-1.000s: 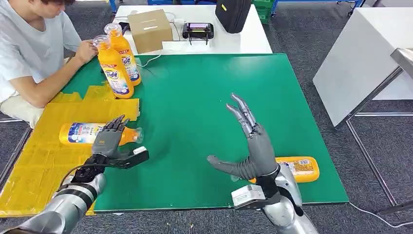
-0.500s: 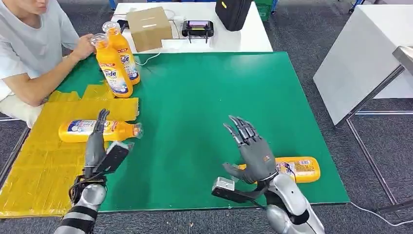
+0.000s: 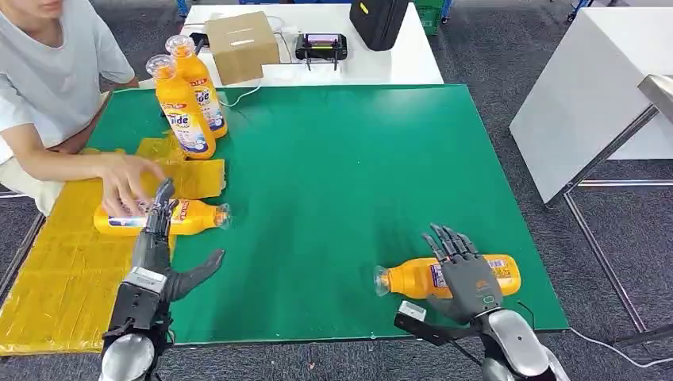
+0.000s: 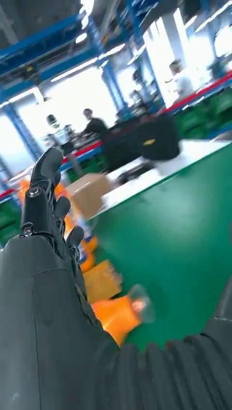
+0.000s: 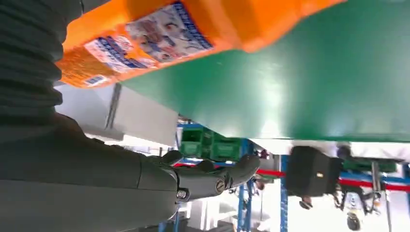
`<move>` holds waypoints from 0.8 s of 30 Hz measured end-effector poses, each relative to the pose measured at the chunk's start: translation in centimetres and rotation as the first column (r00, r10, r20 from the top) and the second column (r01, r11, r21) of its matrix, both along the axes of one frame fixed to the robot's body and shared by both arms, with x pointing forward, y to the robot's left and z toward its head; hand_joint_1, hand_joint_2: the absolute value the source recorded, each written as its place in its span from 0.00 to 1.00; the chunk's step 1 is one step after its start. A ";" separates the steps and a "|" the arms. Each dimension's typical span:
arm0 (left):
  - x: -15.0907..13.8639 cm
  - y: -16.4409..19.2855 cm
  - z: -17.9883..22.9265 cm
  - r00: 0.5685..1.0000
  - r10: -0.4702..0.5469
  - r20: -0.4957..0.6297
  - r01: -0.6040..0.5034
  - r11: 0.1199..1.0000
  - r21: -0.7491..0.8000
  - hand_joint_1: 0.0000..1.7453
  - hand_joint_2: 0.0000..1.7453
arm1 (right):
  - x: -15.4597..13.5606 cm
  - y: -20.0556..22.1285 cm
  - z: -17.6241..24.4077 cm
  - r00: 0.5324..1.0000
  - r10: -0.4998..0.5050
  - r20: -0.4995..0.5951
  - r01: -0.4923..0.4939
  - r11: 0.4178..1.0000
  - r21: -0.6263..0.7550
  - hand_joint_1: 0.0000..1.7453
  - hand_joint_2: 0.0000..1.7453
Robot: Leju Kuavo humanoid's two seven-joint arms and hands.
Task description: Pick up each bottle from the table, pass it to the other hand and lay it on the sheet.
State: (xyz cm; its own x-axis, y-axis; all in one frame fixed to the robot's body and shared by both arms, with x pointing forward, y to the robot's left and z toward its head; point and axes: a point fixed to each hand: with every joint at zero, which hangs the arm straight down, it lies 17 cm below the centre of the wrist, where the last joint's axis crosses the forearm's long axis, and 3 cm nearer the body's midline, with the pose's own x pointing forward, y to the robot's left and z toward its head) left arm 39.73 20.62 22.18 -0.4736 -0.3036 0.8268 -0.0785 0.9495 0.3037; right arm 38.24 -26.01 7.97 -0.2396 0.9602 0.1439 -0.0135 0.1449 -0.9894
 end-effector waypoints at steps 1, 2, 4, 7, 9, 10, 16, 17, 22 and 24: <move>-0.2 -0.3 0.2 1.000 -0.016 0.000 0.016 1.000 -0.009 0.00 1.00 | 0.0 -0.6 -0.1 1.000 -0.010 -0.003 0.010 1.000 -0.009 0.00 1.00; -0.4 -0.5 0.2 1.000 -0.030 -0.003 0.030 0.999 -0.018 0.00 1.00 | 0.0 -1.1 -0.2 1.000 -0.019 -0.006 0.019 1.000 -0.016 0.00 1.00; -0.7 -1.1 0.4 0.998 -0.056 -0.010 0.056 0.998 -0.033 0.00 1.00 | -0.2 -1.9 -0.5 0.999 -0.032 -0.011 0.031 0.999 -0.031 0.00 1.00; -1.1 -2.1 0.9 0.996 -0.084 0.000 0.084 0.996 -0.041 0.00 1.00 | -0.5 -2.8 -1.0 0.998 -0.047 -0.030 0.046 0.998 -0.047 0.00 1.00; -1.3 -2.7 1.2 0.995 -0.100 0.008 0.100 0.994 -0.041 0.00 1.00 | -0.6 -3.3 -1.2 0.998 -0.053 -0.038 0.051 0.997 -0.058 0.00 1.00; -1.4 -2.9 1.3 0.994 -0.105 0.009 0.105 0.994 -0.042 0.00 1.00 | -0.6 -3.5 -1.3 0.998 -0.056 -0.038 0.054 0.997 -0.061 0.00 1.00; -1.9 -3.8 1.8 0.992 -0.128 0.021 0.129 0.991 -0.046 0.00 1.00 | -0.4 -5.7 -1.4 0.991 -0.128 -0.033 0.123 0.985 -0.124 0.00 1.00; -1.9 -3.9 1.8 0.991 -0.131 0.022 0.132 0.990 -0.046 0.00 1.00 | -0.4 -6.1 -1.4 0.990 -0.139 -0.036 0.133 0.982 -0.133 0.00 1.00; -2.0 -4.5 2.0 0.989 -0.145 0.026 0.146 0.988 -0.048 0.00 1.00 | -0.2 -8.4 -2.4 0.981 -0.185 -0.066 0.173 0.973 -0.155 0.00 1.00; -2.0 -4.6 2.1 0.988 -0.148 0.030 0.150 0.987 -0.051 0.00 1.00 | -0.2 -8.8 -3.0 0.978 -0.192 -0.083 0.178 0.972 -0.153 0.00 1.00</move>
State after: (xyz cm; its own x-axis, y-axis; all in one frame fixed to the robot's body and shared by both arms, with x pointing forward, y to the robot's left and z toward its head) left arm 37.74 16.06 24.30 -0.5316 -0.1842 0.8267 0.0580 0.9658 0.2526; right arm 38.09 -34.85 4.99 -0.0479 0.9987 0.0149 -0.0958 0.0103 -0.9953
